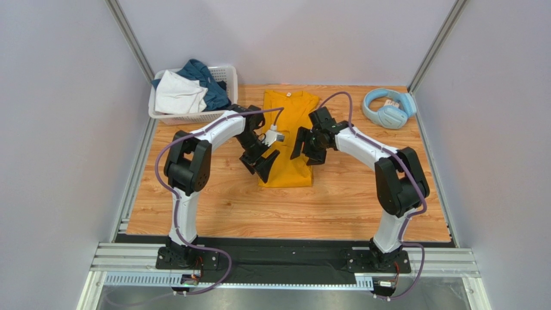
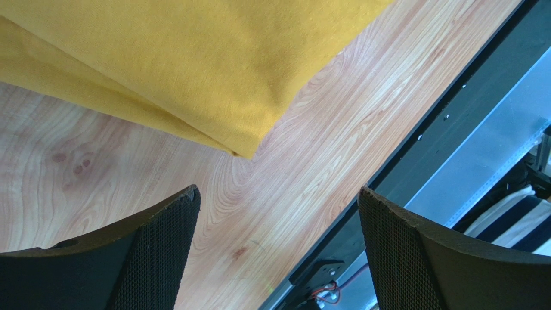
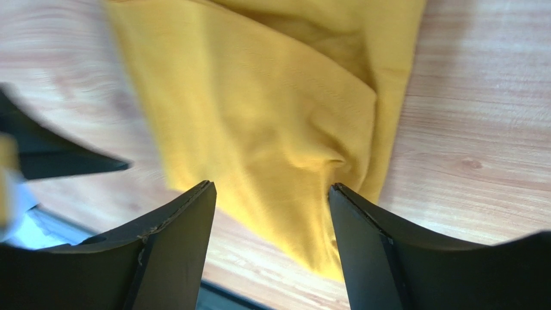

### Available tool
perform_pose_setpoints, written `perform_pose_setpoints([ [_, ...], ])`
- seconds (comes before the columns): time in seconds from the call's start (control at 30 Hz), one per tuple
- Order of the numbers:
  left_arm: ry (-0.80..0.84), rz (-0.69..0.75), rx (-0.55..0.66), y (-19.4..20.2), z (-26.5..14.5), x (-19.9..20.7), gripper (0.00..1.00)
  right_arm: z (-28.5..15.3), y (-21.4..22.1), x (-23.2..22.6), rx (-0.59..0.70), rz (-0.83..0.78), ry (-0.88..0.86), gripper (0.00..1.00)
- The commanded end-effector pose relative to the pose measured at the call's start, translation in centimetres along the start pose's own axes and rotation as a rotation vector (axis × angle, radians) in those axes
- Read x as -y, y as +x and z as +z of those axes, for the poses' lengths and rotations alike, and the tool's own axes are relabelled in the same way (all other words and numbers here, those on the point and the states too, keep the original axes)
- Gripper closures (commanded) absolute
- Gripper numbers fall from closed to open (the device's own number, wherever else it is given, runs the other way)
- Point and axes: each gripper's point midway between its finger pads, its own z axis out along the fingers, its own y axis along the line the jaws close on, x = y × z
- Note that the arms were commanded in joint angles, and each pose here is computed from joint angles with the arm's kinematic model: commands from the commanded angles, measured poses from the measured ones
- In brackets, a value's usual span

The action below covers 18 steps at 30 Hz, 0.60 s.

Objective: Fold and stack the t-shirts
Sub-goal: Fold the tshirt

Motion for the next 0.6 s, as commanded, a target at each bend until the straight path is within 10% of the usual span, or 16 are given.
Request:
perform_pose_setpoints([
  [0.0, 0.007, 0.069, 0.084, -1.8, -2.4, 1.7, 0.04, -4.7, -4.4, -3.2, 0.112, -0.034, -0.169, 0.29],
  [0.57, 0.064, 0.076, 0.136, -3.5, -3.1, 3.5, 0.04, 2.5, -8.8, -0.3, -0.02, 0.107, -0.271, 0.39],
])
